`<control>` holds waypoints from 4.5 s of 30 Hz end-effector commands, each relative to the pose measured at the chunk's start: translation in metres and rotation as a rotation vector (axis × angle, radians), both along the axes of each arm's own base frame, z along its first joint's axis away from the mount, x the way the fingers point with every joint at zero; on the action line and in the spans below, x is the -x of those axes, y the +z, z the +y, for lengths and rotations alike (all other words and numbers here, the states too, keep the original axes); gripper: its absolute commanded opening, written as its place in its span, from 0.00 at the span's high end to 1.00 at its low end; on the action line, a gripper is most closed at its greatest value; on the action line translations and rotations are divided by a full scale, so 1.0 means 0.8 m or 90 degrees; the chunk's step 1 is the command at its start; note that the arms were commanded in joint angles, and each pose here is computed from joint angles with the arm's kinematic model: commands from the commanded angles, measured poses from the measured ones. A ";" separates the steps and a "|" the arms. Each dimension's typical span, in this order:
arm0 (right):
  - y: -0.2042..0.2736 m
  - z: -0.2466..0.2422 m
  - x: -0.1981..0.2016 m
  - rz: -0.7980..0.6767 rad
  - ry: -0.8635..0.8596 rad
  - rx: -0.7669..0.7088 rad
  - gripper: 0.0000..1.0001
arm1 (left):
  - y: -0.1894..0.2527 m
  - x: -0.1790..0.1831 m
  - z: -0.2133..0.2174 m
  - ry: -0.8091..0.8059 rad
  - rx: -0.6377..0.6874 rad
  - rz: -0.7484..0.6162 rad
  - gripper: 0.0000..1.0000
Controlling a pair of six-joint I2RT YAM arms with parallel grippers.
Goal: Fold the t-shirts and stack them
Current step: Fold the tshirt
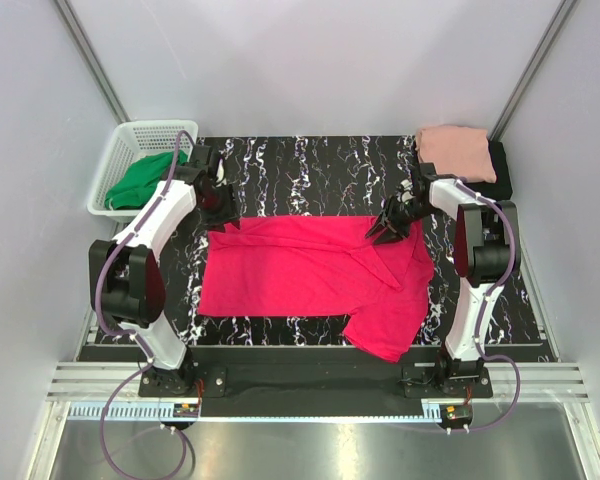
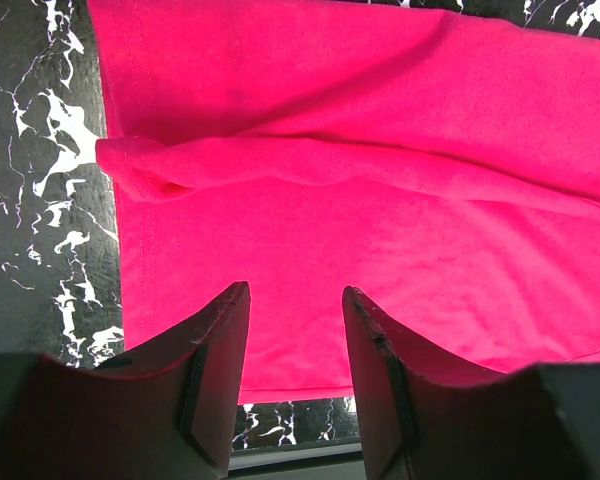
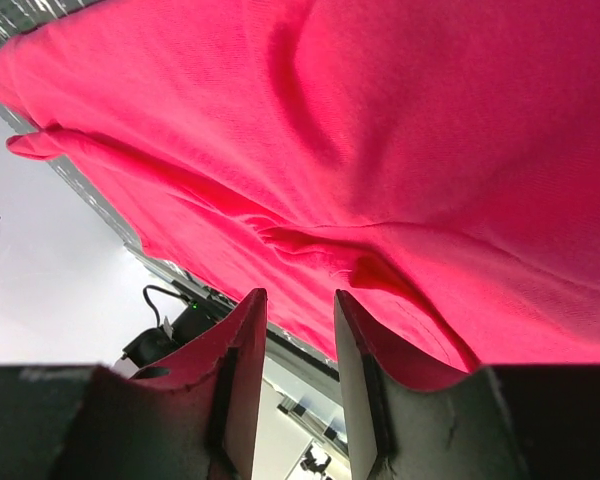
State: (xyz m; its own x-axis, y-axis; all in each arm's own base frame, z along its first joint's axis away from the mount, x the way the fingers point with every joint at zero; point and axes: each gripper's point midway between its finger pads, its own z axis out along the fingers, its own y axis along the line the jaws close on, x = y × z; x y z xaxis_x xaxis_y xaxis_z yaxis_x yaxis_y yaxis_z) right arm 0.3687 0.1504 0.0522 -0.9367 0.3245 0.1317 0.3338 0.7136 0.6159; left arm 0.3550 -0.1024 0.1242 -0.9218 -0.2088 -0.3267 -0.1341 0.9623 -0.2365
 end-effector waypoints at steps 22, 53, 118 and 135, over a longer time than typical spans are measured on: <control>-0.023 -0.006 0.009 0.018 0.016 0.034 0.59 | 0.009 -0.005 -0.002 -0.014 0.001 -0.026 0.55; -0.001 -0.001 0.020 0.027 0.028 0.040 1.00 | 0.007 -0.014 0.000 -0.018 0.006 -0.028 0.55; 0.051 0.062 0.020 -0.056 0.062 0.101 0.80 | -0.067 -0.075 0.021 0.031 -0.042 0.012 0.50; 0.026 0.049 0.043 -0.013 0.066 0.108 0.81 | -0.112 0.007 0.029 0.030 -0.044 0.097 0.51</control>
State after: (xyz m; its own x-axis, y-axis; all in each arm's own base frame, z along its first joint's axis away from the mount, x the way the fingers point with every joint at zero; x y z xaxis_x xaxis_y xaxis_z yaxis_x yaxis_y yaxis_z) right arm 0.3372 0.1875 0.0706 -0.9636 0.2603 0.0606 0.2570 0.8403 0.4772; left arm 0.3539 -0.0797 0.0220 -0.9613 -0.2215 -0.1638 -0.2033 0.9716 -0.1210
